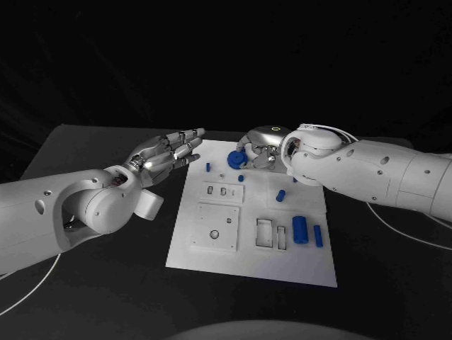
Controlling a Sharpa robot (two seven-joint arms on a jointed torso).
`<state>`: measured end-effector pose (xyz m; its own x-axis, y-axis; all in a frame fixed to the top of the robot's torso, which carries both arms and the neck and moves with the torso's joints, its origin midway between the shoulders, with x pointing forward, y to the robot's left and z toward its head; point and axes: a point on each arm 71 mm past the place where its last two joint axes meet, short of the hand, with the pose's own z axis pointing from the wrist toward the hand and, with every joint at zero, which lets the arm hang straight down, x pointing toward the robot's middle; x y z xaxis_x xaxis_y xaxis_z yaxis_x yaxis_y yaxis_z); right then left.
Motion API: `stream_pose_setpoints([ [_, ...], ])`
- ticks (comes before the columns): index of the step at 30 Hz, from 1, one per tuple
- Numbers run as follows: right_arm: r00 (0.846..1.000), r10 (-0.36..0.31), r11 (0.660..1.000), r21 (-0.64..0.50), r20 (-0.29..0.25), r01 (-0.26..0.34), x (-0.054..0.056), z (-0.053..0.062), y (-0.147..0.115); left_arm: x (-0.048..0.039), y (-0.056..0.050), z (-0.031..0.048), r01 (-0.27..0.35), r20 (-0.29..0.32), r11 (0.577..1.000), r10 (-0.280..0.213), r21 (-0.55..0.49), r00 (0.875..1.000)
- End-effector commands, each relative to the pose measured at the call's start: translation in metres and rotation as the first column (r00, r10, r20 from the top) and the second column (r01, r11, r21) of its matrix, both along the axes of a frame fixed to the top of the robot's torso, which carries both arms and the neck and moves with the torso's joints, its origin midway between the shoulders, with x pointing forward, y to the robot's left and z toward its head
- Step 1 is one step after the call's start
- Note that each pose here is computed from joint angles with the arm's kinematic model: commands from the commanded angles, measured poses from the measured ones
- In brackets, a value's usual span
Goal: Assemble the parts on the task board
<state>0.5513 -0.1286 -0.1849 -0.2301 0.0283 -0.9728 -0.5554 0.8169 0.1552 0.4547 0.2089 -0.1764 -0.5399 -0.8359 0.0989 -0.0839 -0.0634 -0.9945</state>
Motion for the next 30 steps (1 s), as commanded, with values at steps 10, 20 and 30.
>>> stream_pose_setpoints([
  [10,1.0,0.002,1.0,0.013,-0.005,-0.002,-0.002,-0.003,-0.005,-0.0005,-0.002,0.0003,0.014,0.008,1.0,-0.014,-0.008,1.0],
  [20,1.0,-0.019,1.0,0.024,-0.002,0.019,-0.002,-0.004,-0.02,-0.0005,-0.001,-0.0003,0.01,0.007,1.0,-0.01,-0.006,1.0],
  [30,1.0,-0.004,0.998,0.063,0.023,0.003,-0.01,-0.005,-0.031,-0.0007,0.001,-0.001,0.006,0.005,1.0,-0.006,-0.005,1.0],
])
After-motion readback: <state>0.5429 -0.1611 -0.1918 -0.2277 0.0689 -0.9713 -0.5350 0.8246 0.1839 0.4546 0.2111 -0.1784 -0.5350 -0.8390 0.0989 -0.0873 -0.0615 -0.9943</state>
